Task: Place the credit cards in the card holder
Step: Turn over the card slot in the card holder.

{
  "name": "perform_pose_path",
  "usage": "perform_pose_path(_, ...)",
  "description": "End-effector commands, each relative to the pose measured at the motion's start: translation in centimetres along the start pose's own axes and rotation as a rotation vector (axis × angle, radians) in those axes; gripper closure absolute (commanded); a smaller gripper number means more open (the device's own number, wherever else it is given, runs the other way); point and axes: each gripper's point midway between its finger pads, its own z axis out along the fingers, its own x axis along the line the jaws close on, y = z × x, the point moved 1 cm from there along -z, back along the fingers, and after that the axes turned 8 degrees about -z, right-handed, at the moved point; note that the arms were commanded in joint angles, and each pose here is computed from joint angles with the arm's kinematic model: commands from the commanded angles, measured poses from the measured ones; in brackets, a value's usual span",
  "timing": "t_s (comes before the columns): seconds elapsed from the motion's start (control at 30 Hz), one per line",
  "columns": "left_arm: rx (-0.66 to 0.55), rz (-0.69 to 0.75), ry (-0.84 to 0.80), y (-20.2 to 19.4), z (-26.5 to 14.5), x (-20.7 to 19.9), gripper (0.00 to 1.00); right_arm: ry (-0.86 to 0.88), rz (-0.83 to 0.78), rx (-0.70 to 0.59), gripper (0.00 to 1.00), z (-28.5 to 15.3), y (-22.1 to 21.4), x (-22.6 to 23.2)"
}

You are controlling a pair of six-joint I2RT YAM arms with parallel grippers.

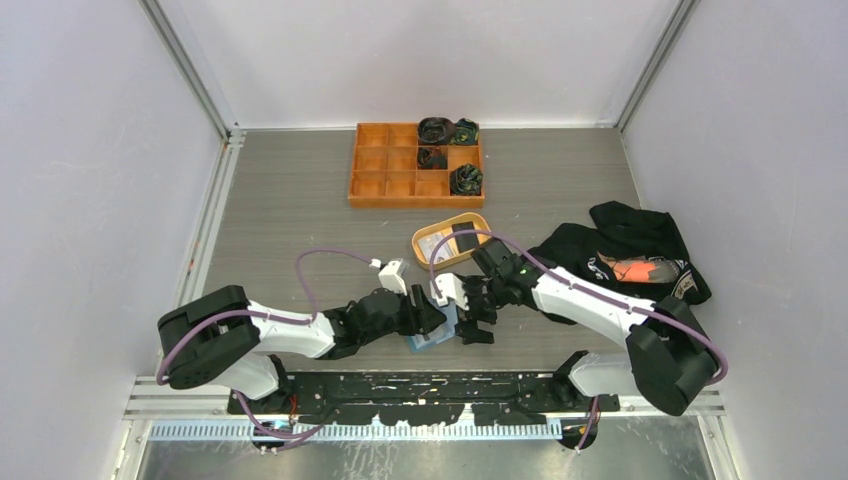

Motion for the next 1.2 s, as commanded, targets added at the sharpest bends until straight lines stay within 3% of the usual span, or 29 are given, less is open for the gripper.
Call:
perform_pose_path(0.0, -0.045, -0.009, -0.020, 1.0, 0.0, -0.4, 0.46, -0.120, -0.097, 0.027, 0.06, 0.8, 0.8, -2.6)
perform_pose_path(0.63, -0.044, -0.012, -0.031, 1.0, 0.0, -0.3, 0.46, -0.196, -0.059, 0.043, 0.07, 2.3, 2.0, -3.6)
perform_pose_path(1.17, -0.039, -0.018, -0.032, 1.0, -0.1, -0.1, 0.42, -0.271, 0.018, 0.079, 0.24, 1.5, 1.7, -5.1)
